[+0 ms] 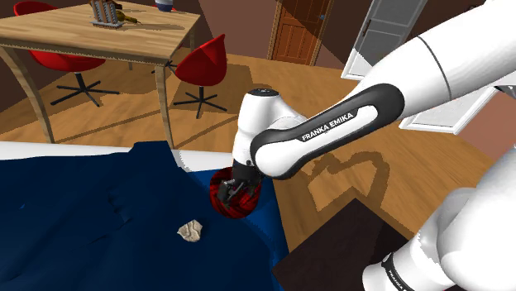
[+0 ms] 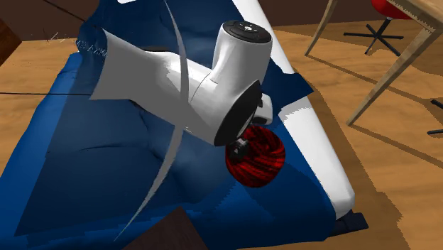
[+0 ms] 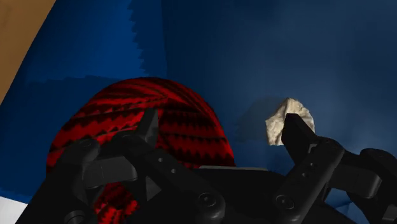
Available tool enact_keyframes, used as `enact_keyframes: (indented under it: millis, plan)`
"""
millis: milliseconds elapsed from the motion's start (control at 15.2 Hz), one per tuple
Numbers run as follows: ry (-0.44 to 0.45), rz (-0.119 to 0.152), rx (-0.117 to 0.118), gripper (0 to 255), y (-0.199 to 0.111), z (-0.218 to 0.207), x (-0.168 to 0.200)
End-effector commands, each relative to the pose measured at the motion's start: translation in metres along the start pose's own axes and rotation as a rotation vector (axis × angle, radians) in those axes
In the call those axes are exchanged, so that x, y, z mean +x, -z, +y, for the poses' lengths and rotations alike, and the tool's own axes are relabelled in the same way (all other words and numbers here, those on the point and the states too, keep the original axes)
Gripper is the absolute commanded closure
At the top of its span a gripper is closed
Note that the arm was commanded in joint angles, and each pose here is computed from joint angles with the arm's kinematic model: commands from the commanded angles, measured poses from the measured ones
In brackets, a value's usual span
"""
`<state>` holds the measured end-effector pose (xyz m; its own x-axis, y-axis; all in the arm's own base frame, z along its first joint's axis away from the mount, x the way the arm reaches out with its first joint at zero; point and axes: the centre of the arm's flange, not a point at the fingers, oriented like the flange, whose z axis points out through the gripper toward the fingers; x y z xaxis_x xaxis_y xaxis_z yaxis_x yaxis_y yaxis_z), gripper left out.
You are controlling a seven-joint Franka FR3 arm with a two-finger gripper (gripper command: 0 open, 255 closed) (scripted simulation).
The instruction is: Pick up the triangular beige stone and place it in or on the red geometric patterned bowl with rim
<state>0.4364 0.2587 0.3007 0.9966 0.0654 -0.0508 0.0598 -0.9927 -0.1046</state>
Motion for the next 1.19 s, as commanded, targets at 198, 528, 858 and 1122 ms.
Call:
enact_keyframes:
  millis: [198,528,858,1122]
  plan:
    - [0.024,0.016,0.03,0,-0.04,-0.04,0.028]
    - [0.047,0.03,0.058,0,-0.078,-0.082,0.054]
    - [0.055,0.035,0.067,0,-0.106,-0.097,0.063]
    - [0.055,0.035,0.067,0,-0.127,-0.099,0.064]
